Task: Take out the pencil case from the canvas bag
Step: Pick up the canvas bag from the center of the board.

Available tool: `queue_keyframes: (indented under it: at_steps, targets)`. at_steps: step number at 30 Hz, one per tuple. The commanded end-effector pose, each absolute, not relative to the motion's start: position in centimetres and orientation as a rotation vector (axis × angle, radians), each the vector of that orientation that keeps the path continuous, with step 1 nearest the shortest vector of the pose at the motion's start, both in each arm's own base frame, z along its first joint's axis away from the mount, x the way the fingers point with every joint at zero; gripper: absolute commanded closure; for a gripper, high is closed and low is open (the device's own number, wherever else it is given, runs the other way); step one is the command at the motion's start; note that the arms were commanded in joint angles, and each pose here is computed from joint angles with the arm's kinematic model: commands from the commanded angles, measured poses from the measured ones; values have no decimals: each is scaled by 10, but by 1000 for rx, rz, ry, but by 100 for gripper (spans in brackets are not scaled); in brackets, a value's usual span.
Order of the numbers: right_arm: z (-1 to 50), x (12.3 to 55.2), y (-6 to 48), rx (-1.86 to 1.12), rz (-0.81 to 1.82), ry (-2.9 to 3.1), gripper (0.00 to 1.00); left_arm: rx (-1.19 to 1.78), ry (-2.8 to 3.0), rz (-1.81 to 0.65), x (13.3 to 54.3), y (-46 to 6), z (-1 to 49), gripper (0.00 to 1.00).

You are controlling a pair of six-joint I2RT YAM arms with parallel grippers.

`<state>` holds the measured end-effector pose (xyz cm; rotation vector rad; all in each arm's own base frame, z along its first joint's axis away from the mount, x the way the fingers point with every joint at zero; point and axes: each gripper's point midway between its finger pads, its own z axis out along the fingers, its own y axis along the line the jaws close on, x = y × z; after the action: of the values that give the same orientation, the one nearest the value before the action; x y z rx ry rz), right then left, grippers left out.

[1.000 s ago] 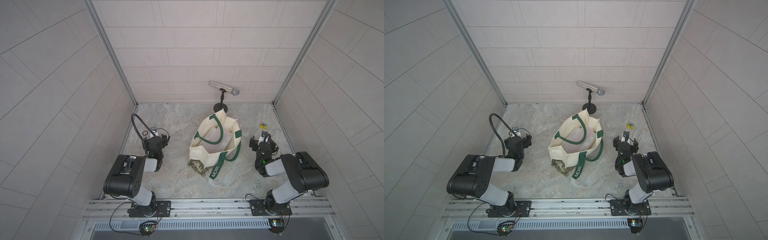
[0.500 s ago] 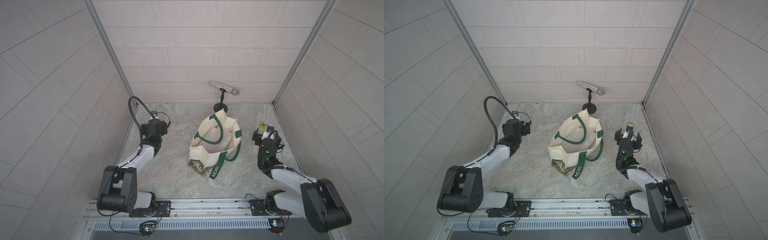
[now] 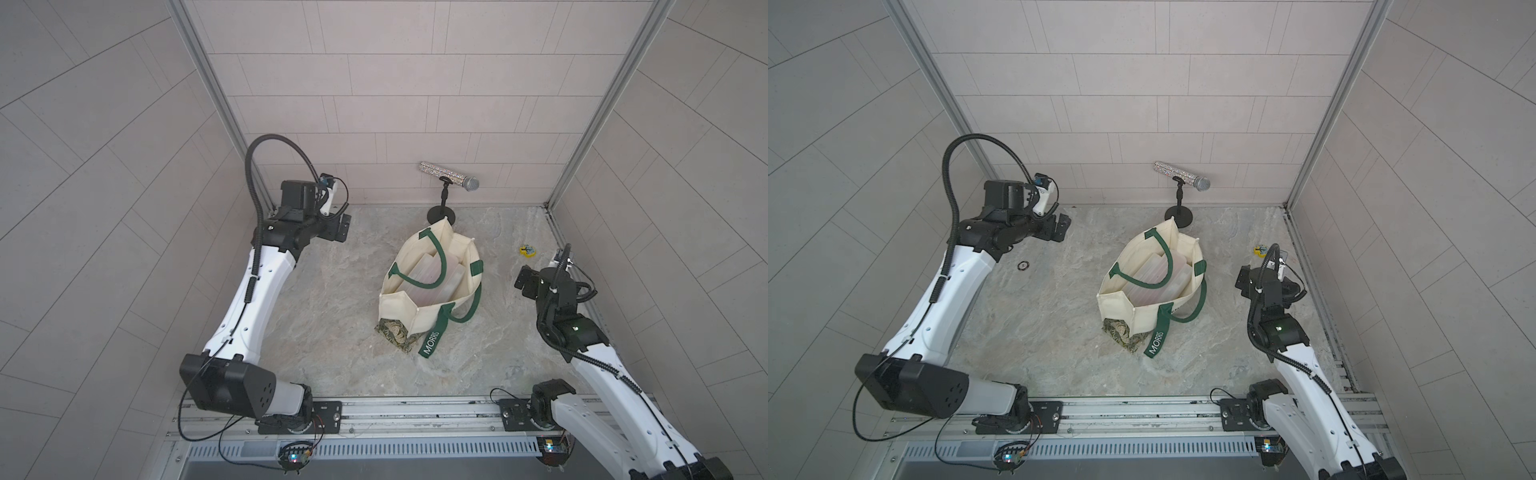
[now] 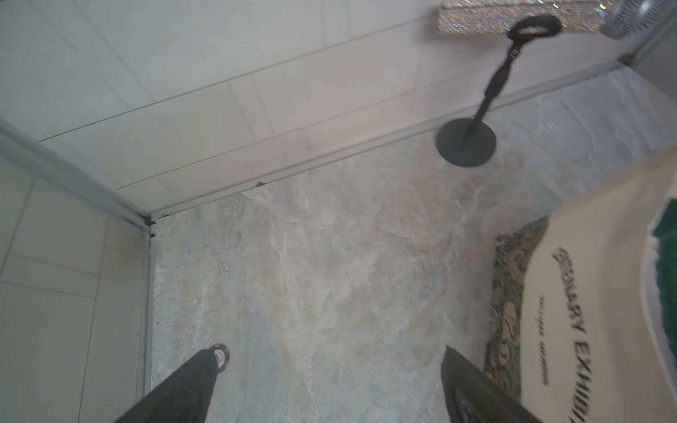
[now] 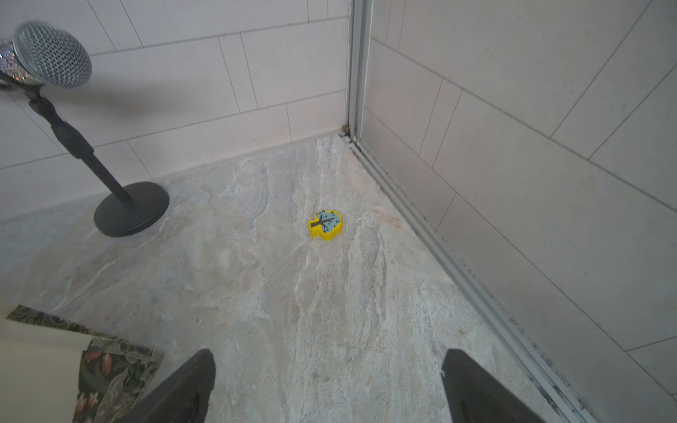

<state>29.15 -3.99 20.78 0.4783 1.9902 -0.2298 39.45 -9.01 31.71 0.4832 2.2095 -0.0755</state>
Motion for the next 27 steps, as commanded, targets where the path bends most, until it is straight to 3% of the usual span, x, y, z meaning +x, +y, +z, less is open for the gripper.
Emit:
queue_keyframes:
  at_steps: [1, 9, 16, 27]
  targets:
    - [173, 273, -25, 481, -170, 2234, 1, 882, 2313, -45, 342, -127, 296, 0]
    - [165, 274, 3, 393, -3, 2330, 0, 1424, 2125, -54, 284, -200, 322, 0]
    - [165, 273, 14, 393, 95, 2313, 1, 1825, 2038, -53, 264, -224, 296, 2]
    - [158, 268, 21, 392, 148, 2335, 1, 2046, 1811, -93, 253, -278, 286, 4]
